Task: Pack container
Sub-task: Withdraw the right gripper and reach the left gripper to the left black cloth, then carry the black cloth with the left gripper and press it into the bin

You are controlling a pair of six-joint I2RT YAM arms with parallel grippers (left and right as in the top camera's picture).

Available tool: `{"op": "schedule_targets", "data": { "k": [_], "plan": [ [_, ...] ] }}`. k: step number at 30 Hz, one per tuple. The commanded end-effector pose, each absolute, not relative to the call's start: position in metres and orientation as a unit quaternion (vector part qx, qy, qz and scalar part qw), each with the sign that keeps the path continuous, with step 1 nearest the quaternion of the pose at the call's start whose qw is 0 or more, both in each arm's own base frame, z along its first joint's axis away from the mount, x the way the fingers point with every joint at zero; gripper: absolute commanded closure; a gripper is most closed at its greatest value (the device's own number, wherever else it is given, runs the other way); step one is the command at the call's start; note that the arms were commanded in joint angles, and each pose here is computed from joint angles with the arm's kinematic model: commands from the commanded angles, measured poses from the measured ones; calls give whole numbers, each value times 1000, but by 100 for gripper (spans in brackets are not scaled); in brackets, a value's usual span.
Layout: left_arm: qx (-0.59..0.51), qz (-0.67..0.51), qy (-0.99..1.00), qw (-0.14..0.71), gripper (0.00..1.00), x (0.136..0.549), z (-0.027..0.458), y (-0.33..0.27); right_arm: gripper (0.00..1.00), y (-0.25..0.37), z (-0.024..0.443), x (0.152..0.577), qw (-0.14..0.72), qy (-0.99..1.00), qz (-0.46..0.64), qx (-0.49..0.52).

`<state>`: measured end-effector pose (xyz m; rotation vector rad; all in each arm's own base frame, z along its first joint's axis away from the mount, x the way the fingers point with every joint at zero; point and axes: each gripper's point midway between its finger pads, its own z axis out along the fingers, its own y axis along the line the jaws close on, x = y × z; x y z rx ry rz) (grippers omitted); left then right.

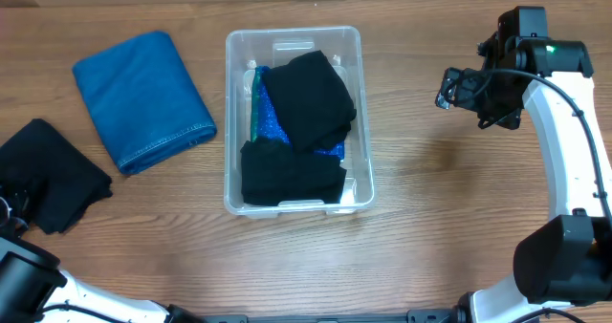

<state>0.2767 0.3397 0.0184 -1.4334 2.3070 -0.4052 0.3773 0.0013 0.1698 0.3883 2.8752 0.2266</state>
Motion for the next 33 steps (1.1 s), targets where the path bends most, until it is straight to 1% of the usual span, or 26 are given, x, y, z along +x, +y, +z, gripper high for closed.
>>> {"op": "schedule_targets", "data": {
  "k": [1, 2, 3, 4, 8, 9, 12, 13, 16, 19, 20, 23, 25, 28, 33],
  "plan": [
    [-492, -245, 808, 212, 72, 297, 14, 314, 0, 3, 169, 376, 113, 982, 77, 129],
    [-490, -265, 800, 223, 84, 303, 22, 311, 0, 3, 169, 375, 112, 982, 77, 129],
    [-492, -278, 793, 229, 93, 307, 29, 308, 0, 3, 169, 375, 111, 982, 77, 129],
    [-491, -293, 785, 240, 96, 311, 40, 306, 0, 3, 169, 374, 110, 982, 77, 129],
    [-474, -307, 769, 299, 96, 321, 104, 303, 0, 3, 168, 373, 107, 983, 77, 128],
    [-464, -304, 763, 333, 96, 325, 144, 299, 0, 3, 168, 373, 106, 983, 76, 128],
    [-427, -307, 759, 384, 96, 332, 206, 278, 0, 3, 168, 373, 107, 983, 77, 128],
    [-409, -304, 760, 403, 96, 334, 232, 264, 0, 3, 168, 373, 107, 983, 77, 128],
    [-336, -294, 776, 445, 96, 343, 290, 212, 0, 3, 168, 373, 106, 983, 77, 128],
    [-250, -303, 792, 467, 96, 350, 332, 146, 0, 3, 168, 372, 106, 983, 77, 128],
    [-208, -311, 799, 471, 96, 353, 345, 112, 0, 3, 168, 372, 106, 983, 77, 128],
    [-89, -338, 815, 463, 96, 351, 364, 26, 0, 3, 168, 372, 106, 983, 77, 128],
    [-15, -345, 830, 438, 96, 344, 360, -30, 0, 3, 168, 372, 106, 983, 77, 129],
    [74, -327, 863, 378, 96, 330, 331, -96, 0, 3, 168, 371, 104, 983, 77, 129],
    [232, -288, 881, 296, 96, 311, 278, -184, 0, 3, 168, 371, 103, 983, 77, 129]
  ]
}}
